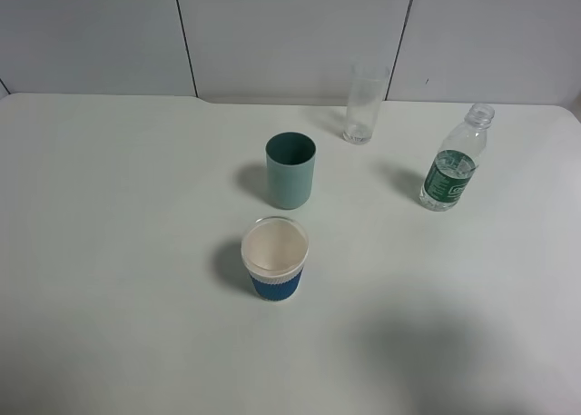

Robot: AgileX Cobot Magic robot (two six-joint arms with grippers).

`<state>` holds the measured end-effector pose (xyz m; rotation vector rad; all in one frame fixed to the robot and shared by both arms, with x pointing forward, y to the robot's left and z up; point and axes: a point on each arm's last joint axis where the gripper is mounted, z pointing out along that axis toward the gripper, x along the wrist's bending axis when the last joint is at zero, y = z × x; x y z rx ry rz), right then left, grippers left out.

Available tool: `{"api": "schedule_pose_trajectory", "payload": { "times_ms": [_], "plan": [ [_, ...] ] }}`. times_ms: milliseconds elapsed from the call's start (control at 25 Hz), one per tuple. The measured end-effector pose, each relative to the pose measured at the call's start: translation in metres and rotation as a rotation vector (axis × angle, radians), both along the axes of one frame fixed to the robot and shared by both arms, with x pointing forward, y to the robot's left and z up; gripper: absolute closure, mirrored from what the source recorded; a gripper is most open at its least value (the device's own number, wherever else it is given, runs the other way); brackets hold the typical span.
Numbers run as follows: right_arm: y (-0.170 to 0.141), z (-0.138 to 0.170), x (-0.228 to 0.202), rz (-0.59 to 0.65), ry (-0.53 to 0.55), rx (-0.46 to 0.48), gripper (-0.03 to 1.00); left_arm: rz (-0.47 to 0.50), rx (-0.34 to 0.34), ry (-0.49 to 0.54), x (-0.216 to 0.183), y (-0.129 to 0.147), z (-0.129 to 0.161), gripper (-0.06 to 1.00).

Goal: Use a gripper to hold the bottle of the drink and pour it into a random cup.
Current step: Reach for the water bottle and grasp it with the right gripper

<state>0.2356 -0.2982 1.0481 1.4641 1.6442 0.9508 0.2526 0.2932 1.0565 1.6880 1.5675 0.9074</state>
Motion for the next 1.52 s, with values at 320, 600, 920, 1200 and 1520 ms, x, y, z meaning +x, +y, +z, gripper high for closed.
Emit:
{"api": "schedule_pose_trajectory", "payload": {
  "times_ms": [320, 600, 920, 1200, 1520],
  "plan": [
    [0.000, 0.000, 0.000, 0.001, 0.000, 0.001, 0.20, 0.000, 0.000, 0.000, 0.000, 0.000, 0.000, -0.05],
    [0.000, 0.000, 0.000, 0.001, 0.000, 0.000, 0.20, 0.000, 0.000, 0.000, 0.000, 0.000, 0.000, -0.05],
    [0.001, 0.000, 0.013, 0.024, 0.083, -0.046, 0.20, 0.000, 0.000, 0.000, 0.000, 0.000, 0.000, -0.05],
    [0.002, 0.026, 0.040, 0.024, -0.023, -0.045, 0.20, 0.000, 0.000, 0.000, 0.000, 0.000, 0.000, -0.05],
    [0.005, 0.027, 0.083, 0.024, 0.020, -0.047, 0.20, 0.000, 0.001, 0.000, 0.000, 0.000, 0.000, -0.05]
  ]
}}
